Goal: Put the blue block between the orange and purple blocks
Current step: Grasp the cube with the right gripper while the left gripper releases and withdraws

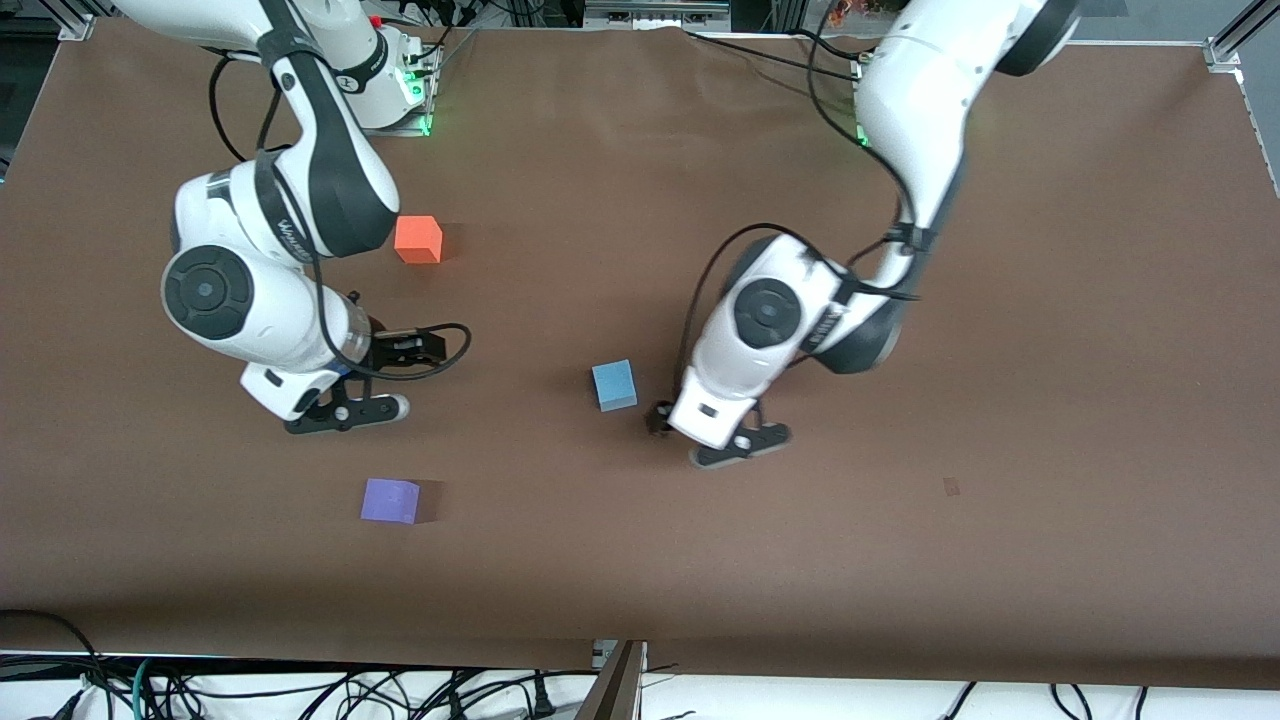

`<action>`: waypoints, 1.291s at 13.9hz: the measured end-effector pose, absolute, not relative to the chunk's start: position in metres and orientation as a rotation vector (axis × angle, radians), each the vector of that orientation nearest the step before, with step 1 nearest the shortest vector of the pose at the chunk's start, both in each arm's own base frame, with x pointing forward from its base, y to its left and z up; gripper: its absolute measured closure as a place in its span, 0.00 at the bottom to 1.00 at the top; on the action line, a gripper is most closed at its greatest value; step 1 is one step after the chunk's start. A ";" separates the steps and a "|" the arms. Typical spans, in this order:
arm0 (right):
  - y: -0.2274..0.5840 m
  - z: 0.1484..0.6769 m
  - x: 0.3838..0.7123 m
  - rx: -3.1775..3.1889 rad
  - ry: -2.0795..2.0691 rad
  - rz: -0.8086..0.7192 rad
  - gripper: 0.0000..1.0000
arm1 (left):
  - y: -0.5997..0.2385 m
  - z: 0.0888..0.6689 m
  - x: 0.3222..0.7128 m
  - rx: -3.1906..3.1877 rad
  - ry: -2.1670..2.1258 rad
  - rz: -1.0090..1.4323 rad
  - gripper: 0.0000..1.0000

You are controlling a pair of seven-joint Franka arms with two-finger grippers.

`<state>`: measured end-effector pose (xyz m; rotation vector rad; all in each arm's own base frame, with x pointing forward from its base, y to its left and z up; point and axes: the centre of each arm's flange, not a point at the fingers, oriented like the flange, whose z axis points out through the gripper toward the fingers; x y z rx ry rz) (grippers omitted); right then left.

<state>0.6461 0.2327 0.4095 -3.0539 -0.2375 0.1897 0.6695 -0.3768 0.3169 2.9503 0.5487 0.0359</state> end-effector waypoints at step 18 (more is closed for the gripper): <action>0.449 0.261 0.600 -2.918 -0.300 -0.227 0.00 | -0.027 0.498 0.570 3.122 0.355 -0.061 0.00</action>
